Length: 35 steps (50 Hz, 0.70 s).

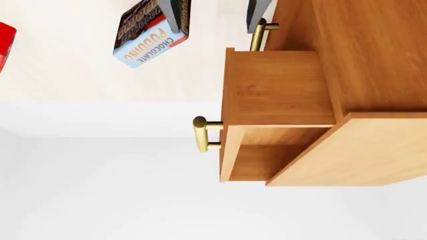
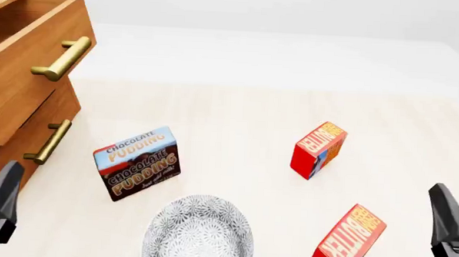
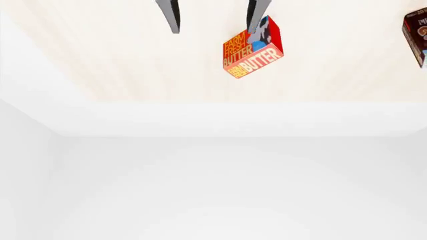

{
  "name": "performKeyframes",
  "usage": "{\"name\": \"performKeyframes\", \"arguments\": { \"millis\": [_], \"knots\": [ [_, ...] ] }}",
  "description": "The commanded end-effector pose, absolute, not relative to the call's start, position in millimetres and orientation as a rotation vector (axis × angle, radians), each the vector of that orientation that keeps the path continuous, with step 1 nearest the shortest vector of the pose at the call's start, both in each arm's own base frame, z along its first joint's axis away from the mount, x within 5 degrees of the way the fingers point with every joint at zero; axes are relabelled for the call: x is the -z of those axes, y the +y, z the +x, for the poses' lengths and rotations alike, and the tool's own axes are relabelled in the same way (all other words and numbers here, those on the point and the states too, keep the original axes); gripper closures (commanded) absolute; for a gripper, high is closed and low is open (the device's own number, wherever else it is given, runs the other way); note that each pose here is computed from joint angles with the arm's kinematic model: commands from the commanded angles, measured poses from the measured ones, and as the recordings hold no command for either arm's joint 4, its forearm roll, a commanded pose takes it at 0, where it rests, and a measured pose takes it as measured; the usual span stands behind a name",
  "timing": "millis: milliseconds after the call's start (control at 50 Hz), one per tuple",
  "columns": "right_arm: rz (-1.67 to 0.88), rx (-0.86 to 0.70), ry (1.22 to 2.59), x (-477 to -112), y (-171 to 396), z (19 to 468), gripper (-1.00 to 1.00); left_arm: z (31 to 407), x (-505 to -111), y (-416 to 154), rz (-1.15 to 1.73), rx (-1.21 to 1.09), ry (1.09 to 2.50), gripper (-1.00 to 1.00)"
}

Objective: Put the butter at the front in the top drawer of the cabinet and close it.

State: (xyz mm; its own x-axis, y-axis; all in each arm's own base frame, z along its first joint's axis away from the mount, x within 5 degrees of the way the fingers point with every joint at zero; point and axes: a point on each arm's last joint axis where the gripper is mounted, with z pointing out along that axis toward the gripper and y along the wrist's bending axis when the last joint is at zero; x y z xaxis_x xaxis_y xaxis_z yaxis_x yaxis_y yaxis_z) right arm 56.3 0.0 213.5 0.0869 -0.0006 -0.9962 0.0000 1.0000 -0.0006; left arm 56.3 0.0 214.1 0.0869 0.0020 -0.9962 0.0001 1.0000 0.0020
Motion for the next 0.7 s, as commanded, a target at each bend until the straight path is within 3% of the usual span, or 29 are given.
{"name": "performKeyframes", "arguments": {
  "millis": [20, 400, 500, 560, 700],
  "knots": [
    [-0.002, 0.001, 1.484, -214, 0, 57, -1.00, 57, -217, 0, 0.008, -0.007, 1.483, -1.00],
    [-0.002, 0.002, 1.484, -214, 0, 56, -1.00, 55, -222, 0, 0.008, -0.023, 1.471, -1.00],
    [-0.002, 0.001, 1.484, -214, 0, 56, -1.00, 51, -236, 4, -0.041, -0.088, 1.450, -1.00],
    [-0.002, 0.001, 1.484, -214, 0, 56, -1.00, 48, -241, 7, -0.135, -0.098, 1.527, -1.00],
    [-0.002, 0.001, 1.484, -214, 0, 56, -1.00, 37, -269, 5, -0.159, -0.066, 1.538, -1.00]
  ]
}}
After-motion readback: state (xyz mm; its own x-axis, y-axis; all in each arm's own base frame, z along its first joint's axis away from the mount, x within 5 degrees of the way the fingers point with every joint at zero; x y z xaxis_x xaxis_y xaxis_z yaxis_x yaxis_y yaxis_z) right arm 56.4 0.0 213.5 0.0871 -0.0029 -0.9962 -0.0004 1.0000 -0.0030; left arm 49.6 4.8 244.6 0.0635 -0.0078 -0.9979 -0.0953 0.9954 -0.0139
